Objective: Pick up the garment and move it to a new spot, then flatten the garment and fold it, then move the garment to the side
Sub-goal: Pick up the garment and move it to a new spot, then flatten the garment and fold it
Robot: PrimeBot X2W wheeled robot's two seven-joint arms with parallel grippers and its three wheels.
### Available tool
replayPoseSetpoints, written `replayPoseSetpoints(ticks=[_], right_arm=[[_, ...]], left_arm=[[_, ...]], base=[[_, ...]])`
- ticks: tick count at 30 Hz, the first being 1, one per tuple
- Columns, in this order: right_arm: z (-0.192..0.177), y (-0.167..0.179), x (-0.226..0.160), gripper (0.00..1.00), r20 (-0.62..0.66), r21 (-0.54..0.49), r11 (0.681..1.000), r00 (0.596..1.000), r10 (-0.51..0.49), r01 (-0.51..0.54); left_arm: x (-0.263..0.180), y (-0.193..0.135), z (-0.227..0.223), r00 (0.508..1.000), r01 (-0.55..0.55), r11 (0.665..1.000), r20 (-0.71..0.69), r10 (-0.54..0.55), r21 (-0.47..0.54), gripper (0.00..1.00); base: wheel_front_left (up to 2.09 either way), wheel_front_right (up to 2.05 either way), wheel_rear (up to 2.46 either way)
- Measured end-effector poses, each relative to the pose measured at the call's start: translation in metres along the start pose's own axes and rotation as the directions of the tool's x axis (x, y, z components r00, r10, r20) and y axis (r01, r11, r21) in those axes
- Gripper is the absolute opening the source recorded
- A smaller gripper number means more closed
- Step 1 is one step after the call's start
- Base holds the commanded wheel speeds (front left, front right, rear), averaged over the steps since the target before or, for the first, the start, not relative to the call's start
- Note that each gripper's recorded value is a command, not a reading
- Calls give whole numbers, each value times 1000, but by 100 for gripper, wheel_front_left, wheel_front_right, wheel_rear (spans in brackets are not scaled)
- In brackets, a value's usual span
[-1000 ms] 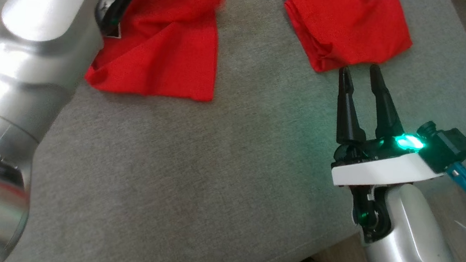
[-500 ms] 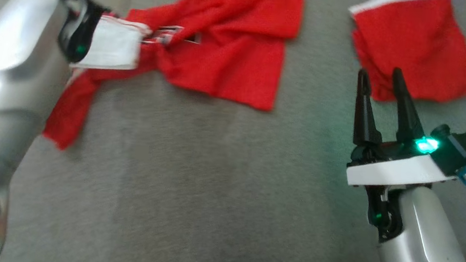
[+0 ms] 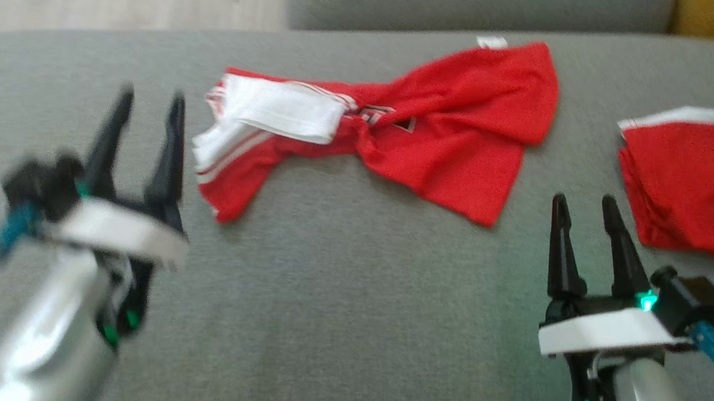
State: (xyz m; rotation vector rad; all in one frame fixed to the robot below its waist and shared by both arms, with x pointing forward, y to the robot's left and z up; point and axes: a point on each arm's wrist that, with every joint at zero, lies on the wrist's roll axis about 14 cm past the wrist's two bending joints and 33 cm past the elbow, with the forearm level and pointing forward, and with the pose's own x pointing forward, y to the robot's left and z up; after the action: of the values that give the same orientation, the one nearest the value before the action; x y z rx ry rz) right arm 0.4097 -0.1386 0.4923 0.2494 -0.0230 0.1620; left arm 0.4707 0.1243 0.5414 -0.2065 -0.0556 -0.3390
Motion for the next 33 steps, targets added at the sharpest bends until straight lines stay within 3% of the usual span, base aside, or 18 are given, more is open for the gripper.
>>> replayPoseSetpoints(ticks=[4,11,18,24,33], right_arm=[[-3,14,-6,100,-10,7,999,999,35,-35],[-5,26,-6,100,-17,8,998,997,70,-70],[-11,23,-6,100,-32,10,998,998,61,-61],[-24,14,-5,100,-67,16,999,997,37,-36],[-29,-3,3,100,-78,20,1000,997,-5,7]], left_arm=[[-48,3,-13,995,-102,990,1,103,-95,100],[-89,14,-31,975,-221,967,-14,221,-129,100],[-81,7,-36,983,-182,978,-13,181,-100,100],[-54,5,-78,971,-127,990,-212,111,-60,100],[-19,7,-118,907,-69,997,-418,45,-42,100]], base=[[0,0,0],[0,0,0],[0,0,0],[0,0,0],[0,0,0]])
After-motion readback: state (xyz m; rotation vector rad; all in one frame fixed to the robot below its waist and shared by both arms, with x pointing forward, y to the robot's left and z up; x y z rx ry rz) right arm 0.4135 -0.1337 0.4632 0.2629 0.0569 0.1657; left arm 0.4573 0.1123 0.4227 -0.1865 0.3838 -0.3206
